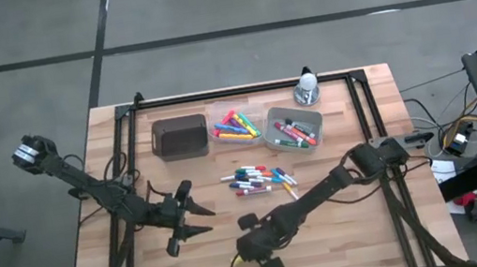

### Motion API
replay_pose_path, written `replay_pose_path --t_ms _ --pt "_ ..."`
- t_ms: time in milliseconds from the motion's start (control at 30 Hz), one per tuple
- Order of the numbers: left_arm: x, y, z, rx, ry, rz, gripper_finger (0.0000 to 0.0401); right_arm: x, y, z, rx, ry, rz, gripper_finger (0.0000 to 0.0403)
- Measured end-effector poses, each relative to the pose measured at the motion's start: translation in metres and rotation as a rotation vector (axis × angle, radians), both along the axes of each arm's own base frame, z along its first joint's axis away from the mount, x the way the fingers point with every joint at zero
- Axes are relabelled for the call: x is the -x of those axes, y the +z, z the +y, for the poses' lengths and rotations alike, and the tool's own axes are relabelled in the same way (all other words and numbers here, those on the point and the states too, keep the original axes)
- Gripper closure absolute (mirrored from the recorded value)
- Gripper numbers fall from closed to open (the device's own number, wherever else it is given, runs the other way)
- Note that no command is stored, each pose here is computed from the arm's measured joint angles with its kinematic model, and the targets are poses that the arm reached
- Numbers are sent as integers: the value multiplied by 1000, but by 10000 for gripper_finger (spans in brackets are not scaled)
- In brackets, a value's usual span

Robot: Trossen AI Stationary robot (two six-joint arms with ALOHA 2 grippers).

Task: Pick & Place Markers
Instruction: Put the yellow highlighter into the transparent bin

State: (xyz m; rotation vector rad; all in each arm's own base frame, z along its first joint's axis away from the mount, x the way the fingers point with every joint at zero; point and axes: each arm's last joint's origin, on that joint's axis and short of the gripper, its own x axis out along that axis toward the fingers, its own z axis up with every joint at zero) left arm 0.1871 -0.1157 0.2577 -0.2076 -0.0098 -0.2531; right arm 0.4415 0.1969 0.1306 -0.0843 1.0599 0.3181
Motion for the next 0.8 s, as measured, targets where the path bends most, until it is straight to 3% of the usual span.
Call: replay_pose_path --t_ms 200,533,800 --pt "0 0 0 0 0 0 231 1 6 -5 130 -24 -43 342" --pt "0 0 0 -1 -3 0 231 8 15 -20 513 -201 -95 342" --pt "0 0 0 5 -4 1 231 3 22 -58 998 -327 -146 342"
